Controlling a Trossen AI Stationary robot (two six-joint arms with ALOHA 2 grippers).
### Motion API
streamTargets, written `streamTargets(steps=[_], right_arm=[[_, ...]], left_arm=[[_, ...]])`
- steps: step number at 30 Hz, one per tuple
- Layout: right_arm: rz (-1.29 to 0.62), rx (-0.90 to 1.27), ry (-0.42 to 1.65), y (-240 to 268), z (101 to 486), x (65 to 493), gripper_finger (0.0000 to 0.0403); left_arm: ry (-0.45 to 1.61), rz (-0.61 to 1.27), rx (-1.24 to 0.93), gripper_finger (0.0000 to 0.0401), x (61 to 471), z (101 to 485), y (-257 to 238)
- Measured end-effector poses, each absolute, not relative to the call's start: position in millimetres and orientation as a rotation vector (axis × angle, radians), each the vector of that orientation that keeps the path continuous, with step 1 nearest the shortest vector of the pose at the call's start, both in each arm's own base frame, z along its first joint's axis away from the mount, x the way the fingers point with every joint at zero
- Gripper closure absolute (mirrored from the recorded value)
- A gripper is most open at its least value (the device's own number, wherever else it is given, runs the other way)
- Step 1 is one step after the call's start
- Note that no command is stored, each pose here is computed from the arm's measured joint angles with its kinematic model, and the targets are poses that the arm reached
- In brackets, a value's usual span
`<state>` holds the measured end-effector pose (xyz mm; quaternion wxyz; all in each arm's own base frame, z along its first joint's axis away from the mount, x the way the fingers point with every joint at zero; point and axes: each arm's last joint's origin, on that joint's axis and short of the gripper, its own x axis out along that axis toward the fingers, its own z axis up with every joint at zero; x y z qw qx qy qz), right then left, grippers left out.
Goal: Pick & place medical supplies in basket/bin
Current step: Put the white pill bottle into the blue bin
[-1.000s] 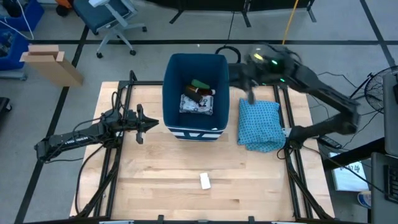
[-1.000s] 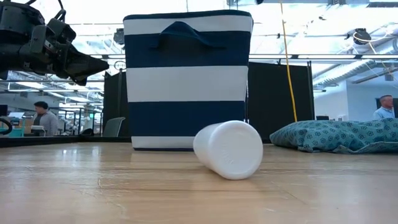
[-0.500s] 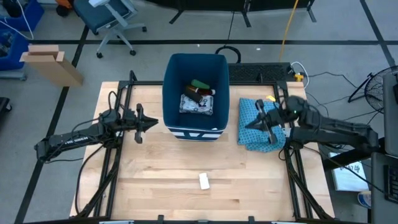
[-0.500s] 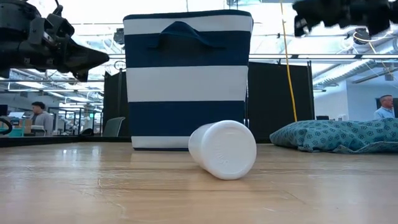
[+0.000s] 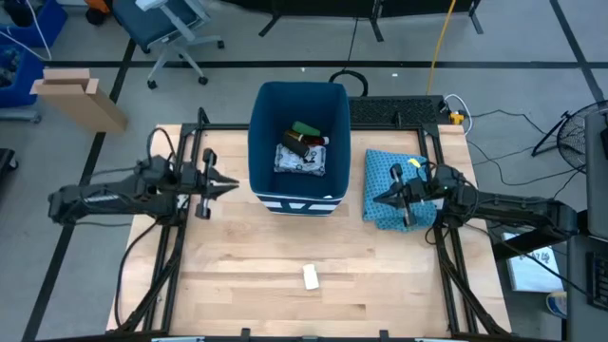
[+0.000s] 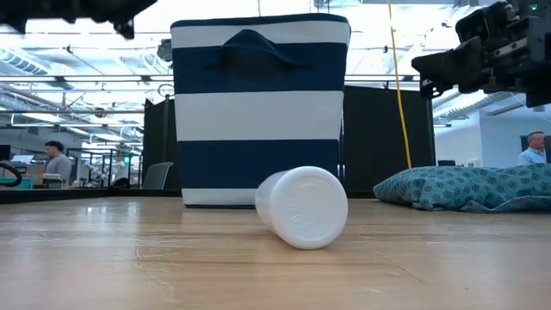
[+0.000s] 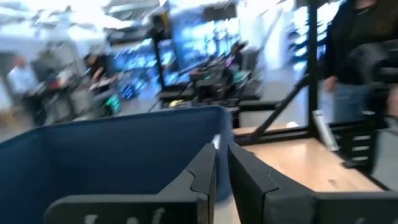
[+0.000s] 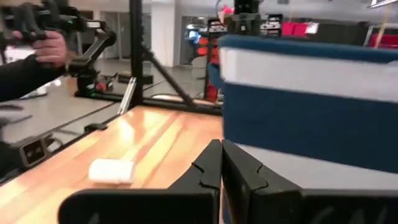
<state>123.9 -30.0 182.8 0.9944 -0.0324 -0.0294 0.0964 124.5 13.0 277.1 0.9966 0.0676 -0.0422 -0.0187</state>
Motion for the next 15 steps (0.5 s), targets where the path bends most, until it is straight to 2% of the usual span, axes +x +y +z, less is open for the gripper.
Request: streamTargets(steps=[2,7,10,15], right_arm=[[0.19,-0.058,-0.055,-30.5,182.1,123.8,0.0402],[0.194,-0.066,-0.073,-29.8,177.6,122.5,0.0403],[0.192,-0.081,-0.129,-29.5,182.2,121.4,0.0403],[0.195,-0.036,-0.096,-29.6,179.1,121.8,0.0403]], left_arm=[[-0.039,-0.004,0.129,0.0355,132.1,295.9,13.1],[0.035,-0.052,0.144,0.0355,156.9,329.2,8.9],[0.065,-0.096,0.157,0.0355,174.0,341.5,3.1],[0.152,-0.247,0.226,0.0355,208.8,347.0,-18.3]])
